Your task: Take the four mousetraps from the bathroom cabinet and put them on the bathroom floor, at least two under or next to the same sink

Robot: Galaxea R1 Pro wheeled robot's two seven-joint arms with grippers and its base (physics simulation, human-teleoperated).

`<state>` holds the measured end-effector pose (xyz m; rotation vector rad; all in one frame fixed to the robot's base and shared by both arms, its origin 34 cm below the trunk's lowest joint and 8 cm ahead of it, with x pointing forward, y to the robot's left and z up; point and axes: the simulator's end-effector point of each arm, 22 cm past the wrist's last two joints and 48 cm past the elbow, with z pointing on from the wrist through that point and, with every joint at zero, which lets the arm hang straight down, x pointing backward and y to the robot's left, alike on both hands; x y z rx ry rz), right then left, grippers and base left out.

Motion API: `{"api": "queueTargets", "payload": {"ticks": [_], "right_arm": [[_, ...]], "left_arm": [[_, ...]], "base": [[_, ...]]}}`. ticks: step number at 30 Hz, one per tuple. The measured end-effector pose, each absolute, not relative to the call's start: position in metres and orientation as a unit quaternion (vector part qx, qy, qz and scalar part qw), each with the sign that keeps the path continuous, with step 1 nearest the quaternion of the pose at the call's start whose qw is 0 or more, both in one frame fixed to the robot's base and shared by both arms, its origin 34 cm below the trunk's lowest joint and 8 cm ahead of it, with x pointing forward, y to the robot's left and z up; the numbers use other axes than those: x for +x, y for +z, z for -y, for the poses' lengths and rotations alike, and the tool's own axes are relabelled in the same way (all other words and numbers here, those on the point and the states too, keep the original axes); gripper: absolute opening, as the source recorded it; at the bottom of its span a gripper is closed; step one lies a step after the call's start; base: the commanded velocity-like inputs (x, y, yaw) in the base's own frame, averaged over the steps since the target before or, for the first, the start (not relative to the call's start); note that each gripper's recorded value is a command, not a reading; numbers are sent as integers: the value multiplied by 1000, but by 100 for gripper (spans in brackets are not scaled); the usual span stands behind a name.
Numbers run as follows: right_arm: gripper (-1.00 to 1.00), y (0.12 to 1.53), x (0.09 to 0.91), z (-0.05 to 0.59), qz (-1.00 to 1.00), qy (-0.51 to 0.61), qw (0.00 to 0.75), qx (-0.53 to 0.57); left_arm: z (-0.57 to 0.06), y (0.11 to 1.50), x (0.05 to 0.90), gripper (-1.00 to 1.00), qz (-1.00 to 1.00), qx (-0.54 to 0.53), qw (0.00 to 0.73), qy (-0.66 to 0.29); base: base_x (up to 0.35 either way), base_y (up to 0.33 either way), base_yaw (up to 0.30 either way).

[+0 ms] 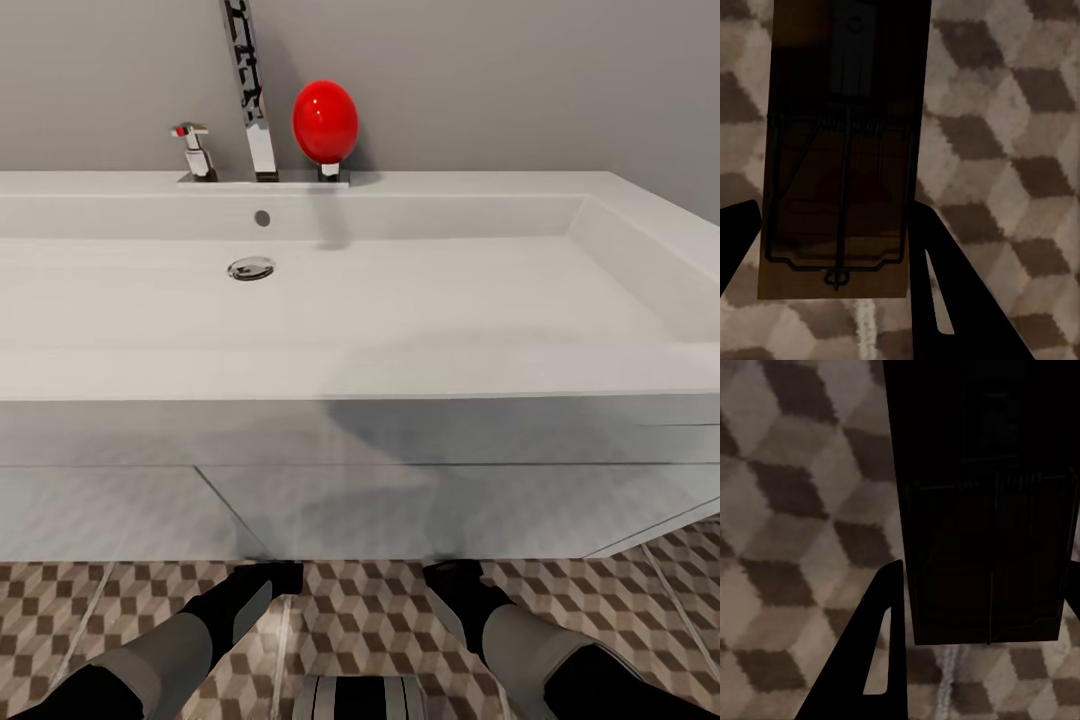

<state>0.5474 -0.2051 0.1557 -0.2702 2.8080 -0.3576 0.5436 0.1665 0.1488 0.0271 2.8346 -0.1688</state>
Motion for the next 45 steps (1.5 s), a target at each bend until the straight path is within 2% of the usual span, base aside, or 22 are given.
{"api": "queueTargets", "payload": {"ticks": [32, 45], "right_arm": [[-100, 149, 549, 198, -977, -117, 150, -101], [-100, 144, 545, 197, -978, -114, 145, -98]], "left_arm": [[-169, 141, 544, -100, -988, 5, 146, -58], [-172, 135, 538, -100, -989, 0, 138, -56]], "base": [[0, 0, 2], [0, 0, 63]]}}
